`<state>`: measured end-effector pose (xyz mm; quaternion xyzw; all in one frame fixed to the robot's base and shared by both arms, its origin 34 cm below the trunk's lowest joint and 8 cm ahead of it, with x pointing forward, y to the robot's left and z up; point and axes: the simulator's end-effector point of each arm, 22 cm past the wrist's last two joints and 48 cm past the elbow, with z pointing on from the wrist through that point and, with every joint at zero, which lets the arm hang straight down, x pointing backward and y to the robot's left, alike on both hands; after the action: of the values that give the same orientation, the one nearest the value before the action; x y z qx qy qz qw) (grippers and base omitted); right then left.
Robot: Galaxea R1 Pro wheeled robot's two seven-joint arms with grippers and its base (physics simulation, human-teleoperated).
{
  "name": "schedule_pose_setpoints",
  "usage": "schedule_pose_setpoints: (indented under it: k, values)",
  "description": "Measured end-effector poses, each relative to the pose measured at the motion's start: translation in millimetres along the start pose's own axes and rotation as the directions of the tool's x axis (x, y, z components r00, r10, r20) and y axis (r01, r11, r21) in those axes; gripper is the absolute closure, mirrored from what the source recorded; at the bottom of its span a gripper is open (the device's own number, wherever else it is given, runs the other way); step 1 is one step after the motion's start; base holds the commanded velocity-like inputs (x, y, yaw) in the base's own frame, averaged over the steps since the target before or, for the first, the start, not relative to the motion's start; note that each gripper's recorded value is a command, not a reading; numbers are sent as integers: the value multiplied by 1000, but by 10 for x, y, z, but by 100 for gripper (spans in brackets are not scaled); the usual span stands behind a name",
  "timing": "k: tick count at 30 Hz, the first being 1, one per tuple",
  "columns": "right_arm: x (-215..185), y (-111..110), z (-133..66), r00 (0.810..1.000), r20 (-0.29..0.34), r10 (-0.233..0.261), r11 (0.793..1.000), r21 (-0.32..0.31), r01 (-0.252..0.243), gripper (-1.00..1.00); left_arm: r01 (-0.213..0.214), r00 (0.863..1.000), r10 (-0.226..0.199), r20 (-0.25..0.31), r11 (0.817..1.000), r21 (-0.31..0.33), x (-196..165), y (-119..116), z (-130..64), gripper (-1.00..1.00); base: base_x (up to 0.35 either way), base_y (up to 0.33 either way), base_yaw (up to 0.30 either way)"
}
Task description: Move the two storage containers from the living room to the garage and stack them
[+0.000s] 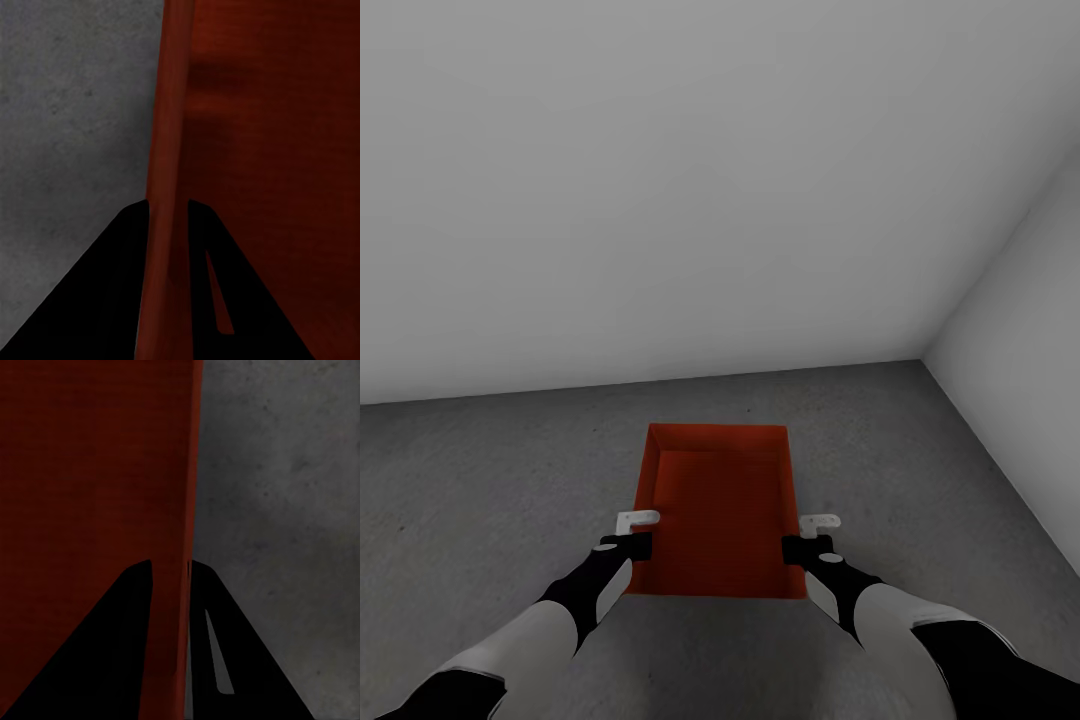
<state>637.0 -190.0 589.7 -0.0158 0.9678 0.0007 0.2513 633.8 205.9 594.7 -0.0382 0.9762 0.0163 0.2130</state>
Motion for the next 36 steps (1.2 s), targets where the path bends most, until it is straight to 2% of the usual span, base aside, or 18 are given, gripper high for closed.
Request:
schedule_pose_setpoints:
  k: [15, 36]
  values:
    - [2, 2, 0, 1000, -1, -1, 1000, 0, 1, 100, 0, 1000, 0, -1, 1000, 0, 5, 2, 1, 100, 1, 0, 0]
    - [-2, 5, -1, 1000, 0, -3, 1000, 2, 3, 100, 2, 1000, -2, -1, 1000, 0, 11, 6, 3, 100, 72, 0, 4]
